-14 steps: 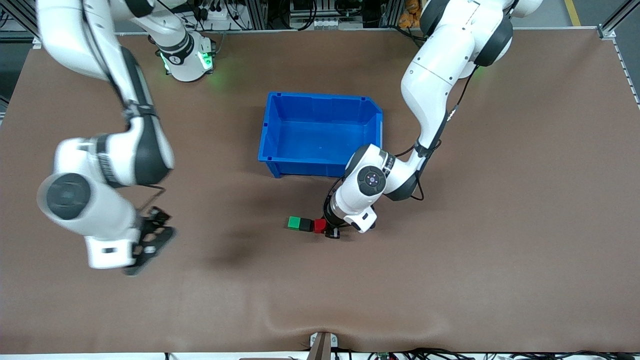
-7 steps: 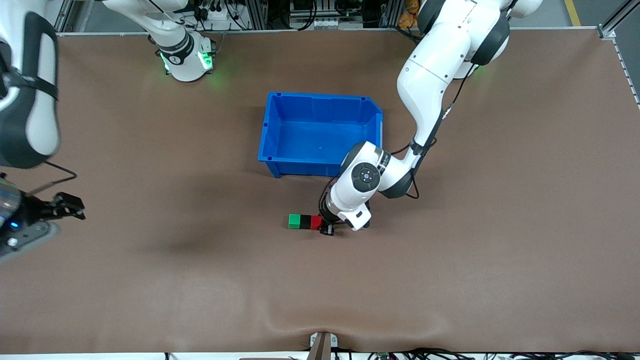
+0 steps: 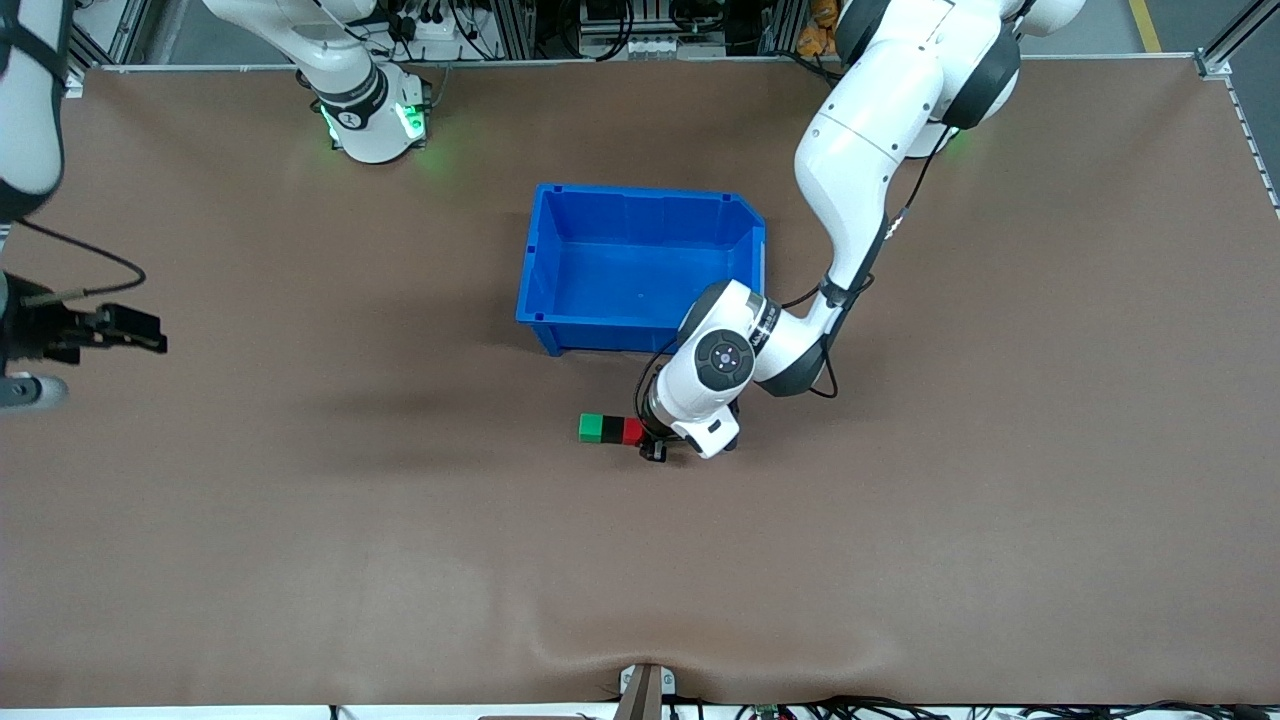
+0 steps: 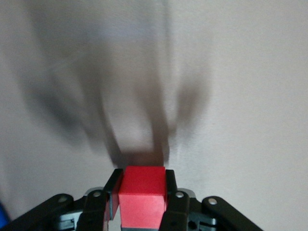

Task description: Attach green and red cubes to black cube

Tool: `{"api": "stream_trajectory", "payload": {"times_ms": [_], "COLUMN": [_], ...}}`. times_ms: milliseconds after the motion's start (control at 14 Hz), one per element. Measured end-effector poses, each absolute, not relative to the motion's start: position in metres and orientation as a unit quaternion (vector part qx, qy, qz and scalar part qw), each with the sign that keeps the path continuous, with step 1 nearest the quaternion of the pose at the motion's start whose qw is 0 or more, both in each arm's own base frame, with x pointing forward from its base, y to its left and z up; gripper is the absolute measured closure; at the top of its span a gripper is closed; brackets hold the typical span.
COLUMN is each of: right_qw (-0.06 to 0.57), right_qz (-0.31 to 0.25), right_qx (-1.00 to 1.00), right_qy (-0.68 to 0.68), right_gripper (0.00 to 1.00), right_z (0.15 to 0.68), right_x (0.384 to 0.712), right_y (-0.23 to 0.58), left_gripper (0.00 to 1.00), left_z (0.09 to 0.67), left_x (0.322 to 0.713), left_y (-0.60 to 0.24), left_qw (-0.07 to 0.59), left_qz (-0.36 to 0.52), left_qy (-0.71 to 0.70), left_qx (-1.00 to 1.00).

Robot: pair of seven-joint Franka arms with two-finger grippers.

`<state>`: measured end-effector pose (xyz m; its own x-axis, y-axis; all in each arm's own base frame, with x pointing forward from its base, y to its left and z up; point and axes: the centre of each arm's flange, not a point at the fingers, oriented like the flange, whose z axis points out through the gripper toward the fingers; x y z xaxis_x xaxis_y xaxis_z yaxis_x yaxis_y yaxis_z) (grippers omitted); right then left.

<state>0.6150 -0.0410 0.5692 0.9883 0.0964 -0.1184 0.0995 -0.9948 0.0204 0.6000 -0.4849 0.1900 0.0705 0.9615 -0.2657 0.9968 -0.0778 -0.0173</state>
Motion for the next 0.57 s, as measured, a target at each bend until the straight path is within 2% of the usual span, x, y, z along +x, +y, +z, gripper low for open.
{"api": "stream_trajectory", "payload": {"times_ms": [286,571], "right_qw": [0.013,0.009], "right_qz": [-0.038,-0.035], "right_qx": [0.999,0.999], "right_qy": [-0.017,-0.025], "right_gripper": [0.00,0.00], "right_z": [0.604,0.630], "right_x": [0.587,0.566], "right_y": [-0.049,-0.049], "left_gripper": [0.60,0.60], "left_z": [0.198,0.198], "left_x": [0.608,0.621], "left_y": [-0.474,-0.456], "left_qw": [0.078,0.077], "left_qz": [-0.105,-0.104], "left_qy": [0.679,0.688], "left_qx": [0.723,0.714]}}
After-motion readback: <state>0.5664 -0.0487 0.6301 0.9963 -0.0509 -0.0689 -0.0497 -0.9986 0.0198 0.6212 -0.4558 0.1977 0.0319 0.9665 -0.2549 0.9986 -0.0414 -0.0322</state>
